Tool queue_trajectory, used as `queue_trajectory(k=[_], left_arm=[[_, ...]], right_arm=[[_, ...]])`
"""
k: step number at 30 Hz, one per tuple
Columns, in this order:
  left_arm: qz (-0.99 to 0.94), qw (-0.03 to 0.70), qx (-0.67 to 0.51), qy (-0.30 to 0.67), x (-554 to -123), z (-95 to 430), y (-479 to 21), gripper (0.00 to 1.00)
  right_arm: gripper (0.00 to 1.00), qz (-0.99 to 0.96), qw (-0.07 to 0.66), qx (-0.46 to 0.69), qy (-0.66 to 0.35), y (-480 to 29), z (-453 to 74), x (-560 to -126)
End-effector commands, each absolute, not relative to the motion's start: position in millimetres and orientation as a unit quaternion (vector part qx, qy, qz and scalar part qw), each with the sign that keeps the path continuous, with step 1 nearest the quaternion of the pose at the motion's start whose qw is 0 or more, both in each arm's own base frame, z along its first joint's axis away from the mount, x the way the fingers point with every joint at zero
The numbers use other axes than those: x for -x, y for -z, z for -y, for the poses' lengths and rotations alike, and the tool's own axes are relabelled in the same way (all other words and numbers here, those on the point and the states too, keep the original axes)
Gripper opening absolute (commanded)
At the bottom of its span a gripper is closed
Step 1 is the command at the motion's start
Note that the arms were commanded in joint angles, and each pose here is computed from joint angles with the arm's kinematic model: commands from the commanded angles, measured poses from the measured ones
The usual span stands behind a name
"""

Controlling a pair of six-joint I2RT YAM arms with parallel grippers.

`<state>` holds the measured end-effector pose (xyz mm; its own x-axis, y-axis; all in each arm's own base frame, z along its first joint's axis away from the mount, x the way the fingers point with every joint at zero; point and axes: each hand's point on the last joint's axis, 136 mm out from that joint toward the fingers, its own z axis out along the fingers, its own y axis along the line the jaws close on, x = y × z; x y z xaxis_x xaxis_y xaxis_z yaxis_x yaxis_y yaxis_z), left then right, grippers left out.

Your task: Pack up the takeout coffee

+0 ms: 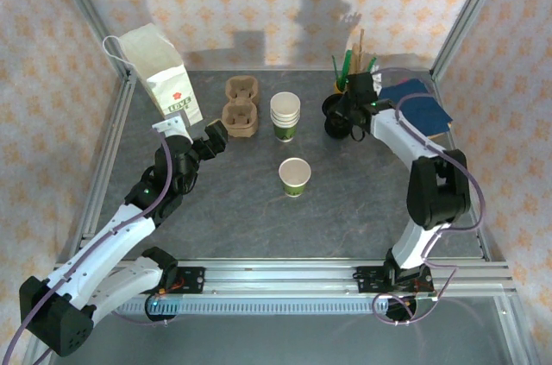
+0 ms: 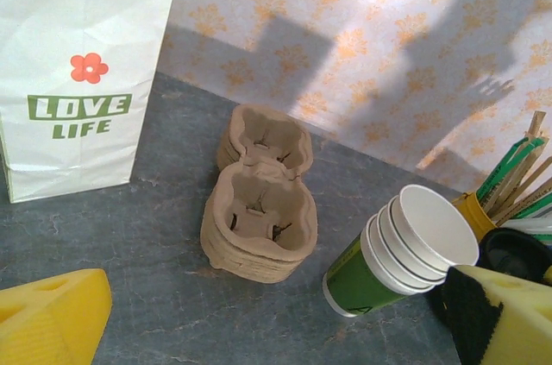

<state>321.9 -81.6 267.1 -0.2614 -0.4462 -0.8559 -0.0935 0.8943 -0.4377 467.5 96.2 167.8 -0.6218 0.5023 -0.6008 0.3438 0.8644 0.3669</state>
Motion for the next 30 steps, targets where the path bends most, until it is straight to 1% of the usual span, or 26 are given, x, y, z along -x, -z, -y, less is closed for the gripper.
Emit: queue_trajectory(k=[1, 7, 14, 16, 21, 26, 30], left_arm=[[-0.772, 0.595, 0.175, 0.143, -320.8, 77.4, -285.4, 0.99], [-0.767, 0.6, 0.176, 0.147, -316.2, 75.3, -292.9, 0.99], [-0.766, 0.596, 0.148, 0.191, -315.8, 92.7, -310.5, 0.99], [-0.766, 0.591, 0.127, 0.219, -316.9, 106.0, -318.3, 0.99], [-0.758, 0.56, 0.05, 0.332, -317.9, 157.9, -346.4, 0.99], [-0.745, 0.509, -0.003, 0.432, -314.4, 200.9, -363.5, 0.99], [-0.738, 0.472, -0.027, 0.481, -310.1, 221.7, -365.8, 0.99]], right_arm=[[0.03, -0.887, 0.386, -0.223, -0.121, -197.5, -93.3, -457.0], [0.02, -0.878, 0.409, -0.193, -0.156, -234.0, -100.1, -441.7], [0.02, -0.861, 0.431, -0.139, -0.232, -278.8, -117.7, -404.3], [0.02, -0.854, 0.434, -0.12, -0.262, -290.5, -125.6, -391.5], [0.02, -0.839, 0.427, -0.073, -0.331, -309.0, -151.1, -357.9], [0.02, -0.823, 0.413, -0.023, -0.39, -317.0, -188.9, -326.5], [0.02, -0.818, 0.398, 0.018, -0.415, -315.9, -220.3, -307.7]])
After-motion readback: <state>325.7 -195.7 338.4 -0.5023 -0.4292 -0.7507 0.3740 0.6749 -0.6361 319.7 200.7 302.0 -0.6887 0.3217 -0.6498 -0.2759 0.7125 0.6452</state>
